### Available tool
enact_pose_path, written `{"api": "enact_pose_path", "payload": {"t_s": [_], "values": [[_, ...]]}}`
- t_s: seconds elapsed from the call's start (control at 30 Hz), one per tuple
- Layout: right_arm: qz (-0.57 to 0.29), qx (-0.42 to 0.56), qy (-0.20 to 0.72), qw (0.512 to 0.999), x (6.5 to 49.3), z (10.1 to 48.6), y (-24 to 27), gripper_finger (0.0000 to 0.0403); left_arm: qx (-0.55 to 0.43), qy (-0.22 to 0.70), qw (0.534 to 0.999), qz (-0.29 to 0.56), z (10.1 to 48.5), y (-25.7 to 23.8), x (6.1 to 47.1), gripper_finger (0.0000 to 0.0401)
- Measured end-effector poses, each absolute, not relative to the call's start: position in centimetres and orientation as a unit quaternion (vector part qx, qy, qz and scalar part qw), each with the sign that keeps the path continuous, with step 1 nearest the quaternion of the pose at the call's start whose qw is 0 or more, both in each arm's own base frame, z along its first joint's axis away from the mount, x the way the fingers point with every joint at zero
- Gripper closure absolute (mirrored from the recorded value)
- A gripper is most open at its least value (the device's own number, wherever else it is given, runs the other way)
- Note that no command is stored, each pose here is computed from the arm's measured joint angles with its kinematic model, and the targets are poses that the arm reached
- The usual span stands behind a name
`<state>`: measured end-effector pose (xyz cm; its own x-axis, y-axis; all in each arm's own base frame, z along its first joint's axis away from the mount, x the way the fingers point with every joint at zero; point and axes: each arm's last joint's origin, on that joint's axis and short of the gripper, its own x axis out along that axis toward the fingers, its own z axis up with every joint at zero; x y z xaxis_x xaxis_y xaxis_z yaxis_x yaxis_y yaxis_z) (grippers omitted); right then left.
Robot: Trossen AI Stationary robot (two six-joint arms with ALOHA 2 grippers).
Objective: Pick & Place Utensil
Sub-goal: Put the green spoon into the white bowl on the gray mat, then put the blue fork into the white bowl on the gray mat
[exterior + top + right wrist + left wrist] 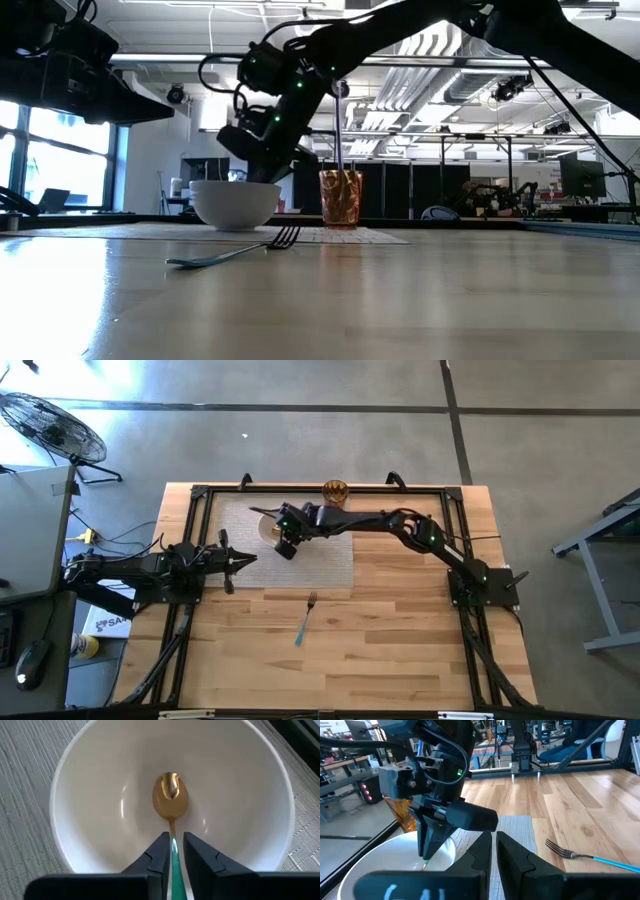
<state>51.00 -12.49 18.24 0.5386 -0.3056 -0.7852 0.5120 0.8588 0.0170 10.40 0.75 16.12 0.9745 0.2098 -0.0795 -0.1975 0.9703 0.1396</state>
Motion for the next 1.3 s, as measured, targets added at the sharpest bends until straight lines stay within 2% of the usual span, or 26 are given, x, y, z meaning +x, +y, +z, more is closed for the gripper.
{"api": "enact_pose_path", "payload": {"t_s": [0.23,0.4,0.57,0.7,0.9,1.1,1.3], "values": [[-0.245,0.092,0.413,0.872,51.1,18.8,-12.2,0.0326,0.066,0.047,0.991,0.103,16.1,0.8,10.4,0.0377],[-0.233,0.05,0.396,0.887,50.5,22.3,-10.7,0.0301,0.066,0.047,0.991,0.103,16.1,0.8,10.4,0.0377],[-0.184,0.005,0.391,0.902,49.9,25.5,-6.6,0.0277,0.066,0.047,0.991,0.103,16.1,0.8,10.4,0.0377],[-0.102,-0.029,0.393,0.914,49.9,26.6,-1.7,0.0265,0.066,0.047,0.991,0.103,16.1,0.8,10.4,0.0377],[-0.003,-0.042,0.423,0.905,50.0,24.4,6.0,0.0263,0.066,0.047,0.991,0.103,16.1,0.8,10.4,0.0377],[0.042,-0.076,0.447,0.891,50.1,20.1,12.3,0.0263,0.066,0.047,0.991,0.103,16.1,0.8,10.4,0.0377],[0.062,-0.09,0.471,0.876,50.0,15.9,15.8,0.0263,0.066,0.047,0.991,0.103,16.1,0.8,10.4,0.0377]]}}
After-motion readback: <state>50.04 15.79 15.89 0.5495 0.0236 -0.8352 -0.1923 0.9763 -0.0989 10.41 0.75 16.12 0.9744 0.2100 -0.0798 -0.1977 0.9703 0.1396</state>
